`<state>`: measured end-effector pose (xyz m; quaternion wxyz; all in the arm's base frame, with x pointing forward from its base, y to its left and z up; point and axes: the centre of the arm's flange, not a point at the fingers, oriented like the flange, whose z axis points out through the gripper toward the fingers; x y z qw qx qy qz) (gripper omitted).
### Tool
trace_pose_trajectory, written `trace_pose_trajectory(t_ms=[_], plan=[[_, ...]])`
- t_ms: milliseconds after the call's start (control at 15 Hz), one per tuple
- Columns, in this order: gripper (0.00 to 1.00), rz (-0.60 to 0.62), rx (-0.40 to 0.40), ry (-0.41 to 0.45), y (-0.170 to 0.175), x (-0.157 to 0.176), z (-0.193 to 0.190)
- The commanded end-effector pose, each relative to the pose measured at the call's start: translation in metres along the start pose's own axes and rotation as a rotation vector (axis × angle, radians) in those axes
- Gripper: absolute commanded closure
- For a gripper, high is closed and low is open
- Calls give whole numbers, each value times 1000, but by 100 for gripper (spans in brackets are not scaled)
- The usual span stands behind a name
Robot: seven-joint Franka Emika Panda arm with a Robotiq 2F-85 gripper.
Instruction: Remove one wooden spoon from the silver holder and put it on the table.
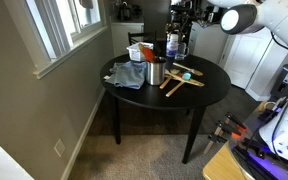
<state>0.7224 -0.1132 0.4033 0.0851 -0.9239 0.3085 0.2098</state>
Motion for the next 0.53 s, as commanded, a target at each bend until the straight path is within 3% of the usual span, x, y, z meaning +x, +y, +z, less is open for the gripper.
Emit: trace_pose_trajectory(t_ms=[0, 67, 467], plan=[[7, 0, 0, 0, 0, 0, 0], [0, -1, 0, 0, 0, 0, 0], [0, -1, 1, -1, -1, 0, 0]])
